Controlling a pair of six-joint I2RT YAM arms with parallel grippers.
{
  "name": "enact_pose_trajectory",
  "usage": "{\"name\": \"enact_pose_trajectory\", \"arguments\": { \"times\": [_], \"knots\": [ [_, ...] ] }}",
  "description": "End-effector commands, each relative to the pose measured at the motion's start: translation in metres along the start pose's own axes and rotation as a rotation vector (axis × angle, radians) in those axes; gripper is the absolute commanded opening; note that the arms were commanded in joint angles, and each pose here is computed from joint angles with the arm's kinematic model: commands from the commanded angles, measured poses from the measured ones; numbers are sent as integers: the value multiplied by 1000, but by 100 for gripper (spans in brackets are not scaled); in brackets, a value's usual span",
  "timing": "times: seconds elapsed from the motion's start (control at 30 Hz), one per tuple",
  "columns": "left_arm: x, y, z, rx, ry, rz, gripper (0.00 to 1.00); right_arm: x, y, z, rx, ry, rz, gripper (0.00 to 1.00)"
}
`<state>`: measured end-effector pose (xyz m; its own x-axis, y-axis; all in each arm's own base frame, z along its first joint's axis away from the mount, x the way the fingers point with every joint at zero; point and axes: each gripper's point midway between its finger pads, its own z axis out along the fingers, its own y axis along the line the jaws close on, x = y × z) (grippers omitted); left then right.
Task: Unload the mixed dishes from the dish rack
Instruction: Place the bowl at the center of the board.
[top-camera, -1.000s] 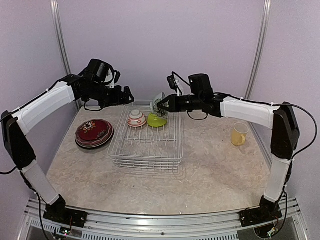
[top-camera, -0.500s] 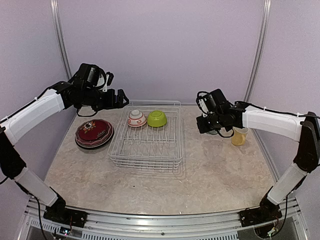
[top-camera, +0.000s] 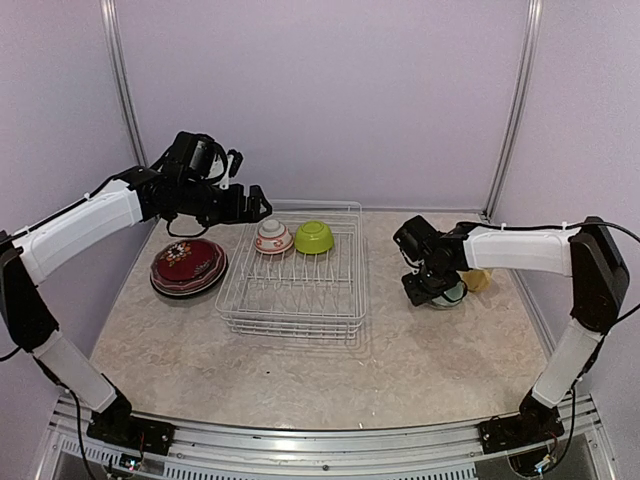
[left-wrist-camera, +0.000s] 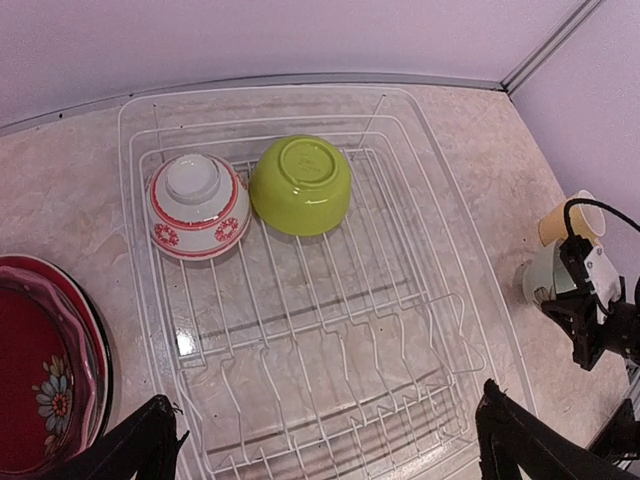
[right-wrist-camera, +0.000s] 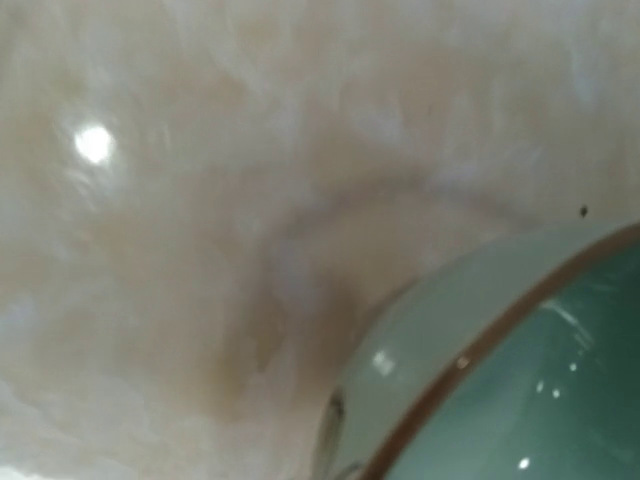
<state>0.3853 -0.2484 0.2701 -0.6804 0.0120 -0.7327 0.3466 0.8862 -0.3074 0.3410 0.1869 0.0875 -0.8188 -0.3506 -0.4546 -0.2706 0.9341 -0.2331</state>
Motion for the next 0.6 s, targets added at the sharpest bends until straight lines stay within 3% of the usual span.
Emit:
{"name": "enact_pose_trajectory", "arguments": {
  "times": [0.0,0.33,0.57],
  "knots": [
    [0,-6,6,11,4,23,99,11,-11,9,80,51,-17,0],
    [4,-12,14,16,26,50,99,32,-25,28,176,171,-53,0],
    [15,-11,32,-28,84,122,99,29,-22,29,152,154,-40,22]
  ]
}}
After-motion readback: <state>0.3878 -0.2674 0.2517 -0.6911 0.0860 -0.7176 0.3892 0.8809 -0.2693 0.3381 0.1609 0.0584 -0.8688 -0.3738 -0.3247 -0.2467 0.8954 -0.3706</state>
